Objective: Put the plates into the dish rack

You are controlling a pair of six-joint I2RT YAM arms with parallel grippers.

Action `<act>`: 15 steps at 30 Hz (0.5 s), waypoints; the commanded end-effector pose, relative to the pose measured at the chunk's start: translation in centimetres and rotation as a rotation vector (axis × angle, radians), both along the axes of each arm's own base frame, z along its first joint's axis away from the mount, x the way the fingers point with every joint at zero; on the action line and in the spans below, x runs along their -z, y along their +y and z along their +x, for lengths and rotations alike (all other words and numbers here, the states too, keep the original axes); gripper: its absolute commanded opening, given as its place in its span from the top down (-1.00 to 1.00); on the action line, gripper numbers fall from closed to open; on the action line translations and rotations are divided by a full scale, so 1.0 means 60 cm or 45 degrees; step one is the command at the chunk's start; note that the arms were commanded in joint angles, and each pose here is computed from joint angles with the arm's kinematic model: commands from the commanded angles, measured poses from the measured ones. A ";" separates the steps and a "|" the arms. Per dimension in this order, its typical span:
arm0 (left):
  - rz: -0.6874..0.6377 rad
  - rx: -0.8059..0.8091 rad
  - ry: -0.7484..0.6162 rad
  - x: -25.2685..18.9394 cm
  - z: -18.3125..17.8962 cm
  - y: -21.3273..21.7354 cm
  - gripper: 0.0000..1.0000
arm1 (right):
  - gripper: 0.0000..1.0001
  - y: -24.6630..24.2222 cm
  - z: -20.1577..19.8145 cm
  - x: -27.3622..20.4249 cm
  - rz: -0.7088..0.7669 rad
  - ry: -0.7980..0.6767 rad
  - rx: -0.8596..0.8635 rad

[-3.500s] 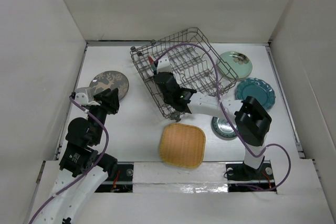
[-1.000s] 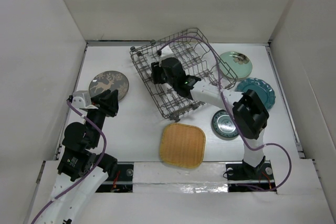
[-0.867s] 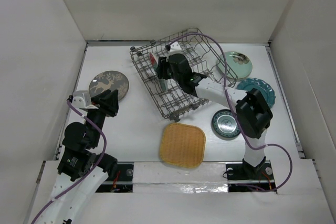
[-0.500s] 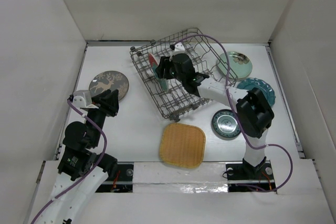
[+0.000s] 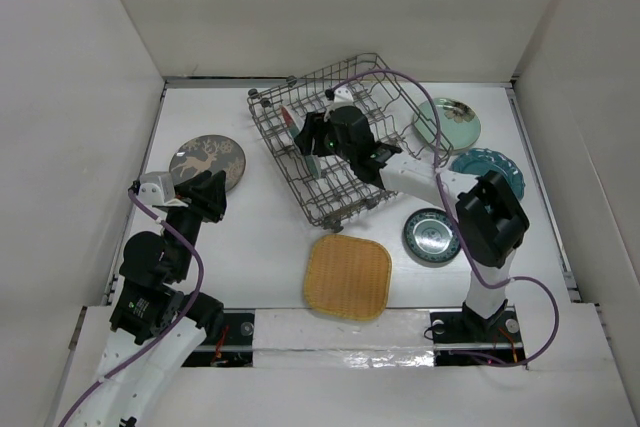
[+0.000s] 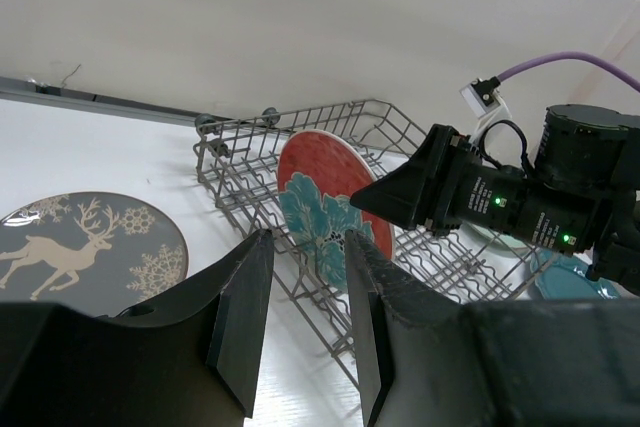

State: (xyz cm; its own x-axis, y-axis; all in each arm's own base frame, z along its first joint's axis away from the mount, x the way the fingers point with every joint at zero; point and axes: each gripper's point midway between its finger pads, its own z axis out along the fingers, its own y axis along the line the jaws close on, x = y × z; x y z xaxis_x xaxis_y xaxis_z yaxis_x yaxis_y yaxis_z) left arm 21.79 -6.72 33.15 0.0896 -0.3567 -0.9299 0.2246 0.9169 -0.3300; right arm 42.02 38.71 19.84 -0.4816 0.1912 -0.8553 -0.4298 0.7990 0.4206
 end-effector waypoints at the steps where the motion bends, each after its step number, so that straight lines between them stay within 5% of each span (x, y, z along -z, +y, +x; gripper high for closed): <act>1: -0.009 0.010 -0.028 -0.008 0.003 -0.004 0.37 | -0.22 -0.007 0.000 -0.054 0.046 -0.067 0.029; 9: -0.010 0.014 -0.031 -0.009 0.003 -0.005 0.37 | -0.17 -0.029 -0.007 -0.046 0.029 -0.060 0.082; 15: -0.008 0.012 -0.032 -0.009 0.002 -0.004 0.37 | -0.40 -0.038 -0.020 -0.047 0.019 -0.065 0.094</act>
